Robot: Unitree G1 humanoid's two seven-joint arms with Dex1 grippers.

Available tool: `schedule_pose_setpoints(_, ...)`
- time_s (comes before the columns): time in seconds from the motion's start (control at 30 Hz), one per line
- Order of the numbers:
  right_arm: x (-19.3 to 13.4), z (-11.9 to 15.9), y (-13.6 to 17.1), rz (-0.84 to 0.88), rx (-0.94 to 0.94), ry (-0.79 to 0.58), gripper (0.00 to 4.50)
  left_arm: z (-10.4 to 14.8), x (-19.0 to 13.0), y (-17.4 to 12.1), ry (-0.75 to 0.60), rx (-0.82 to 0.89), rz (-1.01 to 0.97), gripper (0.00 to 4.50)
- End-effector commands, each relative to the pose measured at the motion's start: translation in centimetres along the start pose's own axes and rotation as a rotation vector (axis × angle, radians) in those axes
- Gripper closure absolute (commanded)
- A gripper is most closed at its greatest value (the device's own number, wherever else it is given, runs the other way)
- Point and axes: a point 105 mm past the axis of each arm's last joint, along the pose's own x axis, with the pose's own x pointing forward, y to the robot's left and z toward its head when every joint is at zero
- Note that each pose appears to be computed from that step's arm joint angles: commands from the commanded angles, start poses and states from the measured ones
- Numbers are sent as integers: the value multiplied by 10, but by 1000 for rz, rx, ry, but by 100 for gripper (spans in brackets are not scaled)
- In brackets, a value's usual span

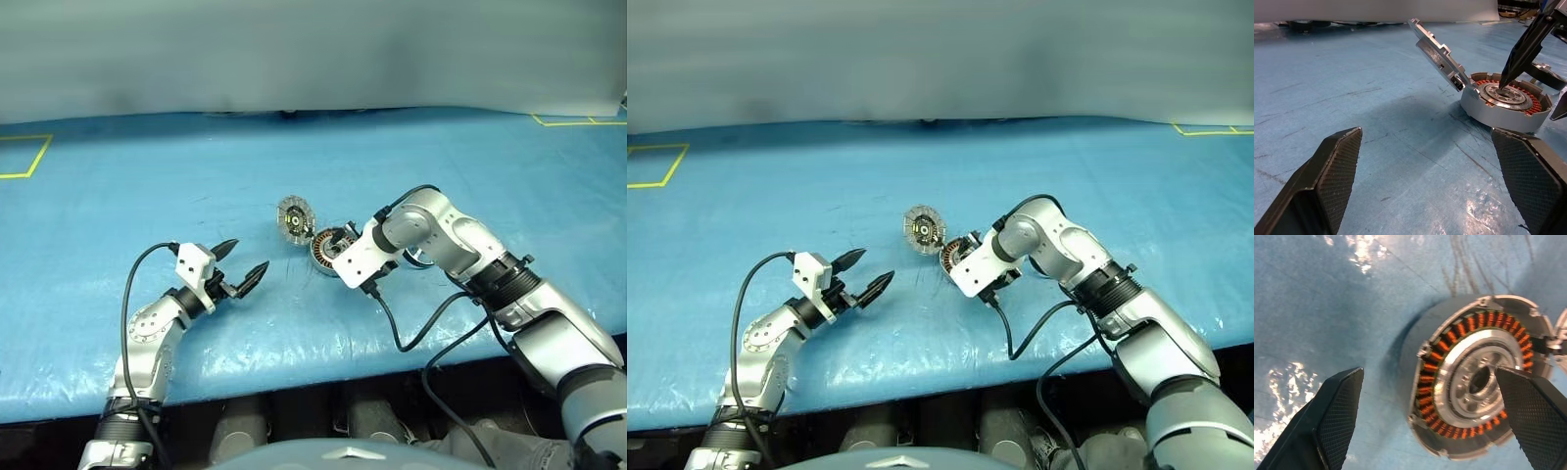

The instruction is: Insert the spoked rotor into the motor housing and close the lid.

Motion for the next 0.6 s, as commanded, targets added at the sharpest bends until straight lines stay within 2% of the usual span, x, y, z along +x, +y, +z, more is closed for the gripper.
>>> schedule_pose_setpoints(0.03,1,-1,2,12,11,-4,2,13,2,0,-39,31,-6,0)
schedule_pose_setpoints(0.2,6,-6,8,51,42,3,2,13,1,0,-37,30,-2,0)
schedule_pose_setpoints(0.3,9,-16,8,51,81,25,55,12,1,-1,-38,27,2,0)
schedule_pose_setpoints(0.4,12,-27,10,40,128,45,150,11,1,-2,-39,24,3,0)
schedule_pose_setpoints(0.47,12,-30,14,51,143,47,150,11,0,-2,-38,22,4,0)
schedule_pose_setpoints(0.57,10,-27,15,45,157,23,207,10,0,-3,-37,20,5,0)
schedule_pose_setpoints(0.6,9,-24,14,27,169,4,240,9,0,-3,-36,19,4,0)
